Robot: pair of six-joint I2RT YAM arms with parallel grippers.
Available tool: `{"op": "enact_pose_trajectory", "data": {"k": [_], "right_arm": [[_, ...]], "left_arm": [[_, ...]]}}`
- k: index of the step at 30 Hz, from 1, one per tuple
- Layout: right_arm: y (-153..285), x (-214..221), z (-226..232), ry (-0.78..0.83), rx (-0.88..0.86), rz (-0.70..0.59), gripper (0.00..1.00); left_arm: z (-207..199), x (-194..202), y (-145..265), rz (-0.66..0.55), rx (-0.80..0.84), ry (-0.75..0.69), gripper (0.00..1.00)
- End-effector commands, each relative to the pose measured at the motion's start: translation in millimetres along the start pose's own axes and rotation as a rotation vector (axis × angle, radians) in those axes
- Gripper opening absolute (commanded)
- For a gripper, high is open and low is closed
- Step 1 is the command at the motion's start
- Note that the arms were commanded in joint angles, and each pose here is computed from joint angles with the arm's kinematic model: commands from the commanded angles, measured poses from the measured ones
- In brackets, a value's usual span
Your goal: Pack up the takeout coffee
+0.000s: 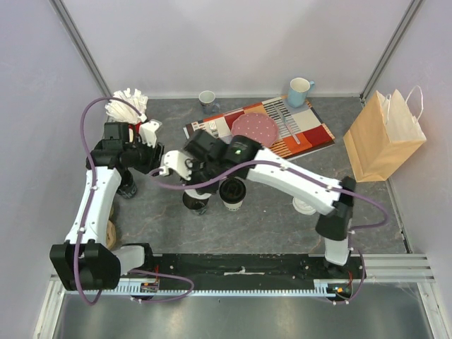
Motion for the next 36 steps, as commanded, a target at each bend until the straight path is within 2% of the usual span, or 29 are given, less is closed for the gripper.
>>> {"op": "enact_pose_trajectory", "data": {"k": [1, 7, 19, 36], "right_arm": [[-29.0, -9.8, -0.2, 0.133, 0.037, 0.102, 0.00], [-63.6, -8.9, 1.0, 0.202, 0.095, 0.208, 0.00], [-98.8, 6.9, -0.4, 0.233, 0.132, 0.354, 0.00], [-117.1, 8.5, -4.2, 0.248, 0.125, 0.387, 0.00]], "left_arm": [[13.3, 11.0, 2.8, 0.017, -0.069, -0.004, 0.56], [23.6, 20.3, -1.3, 0.030, -0.106, 0.027, 0.56], [24.1, 24.0, -7.0, 0.038, -0.087, 0.029, 0.56], [23.5, 25.2, -8.2, 0.039, -0.076, 0.023, 0.56]]}}
Point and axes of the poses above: each gripper's point midway between its finger pads, its own y axis back along the fingers, its own z axis along the line the jaws close on, x = y × z, the point moved 8 cm from there along y, back along the fingers, and after that the axes turned 1 degree about -y, right-handed, at the moved point
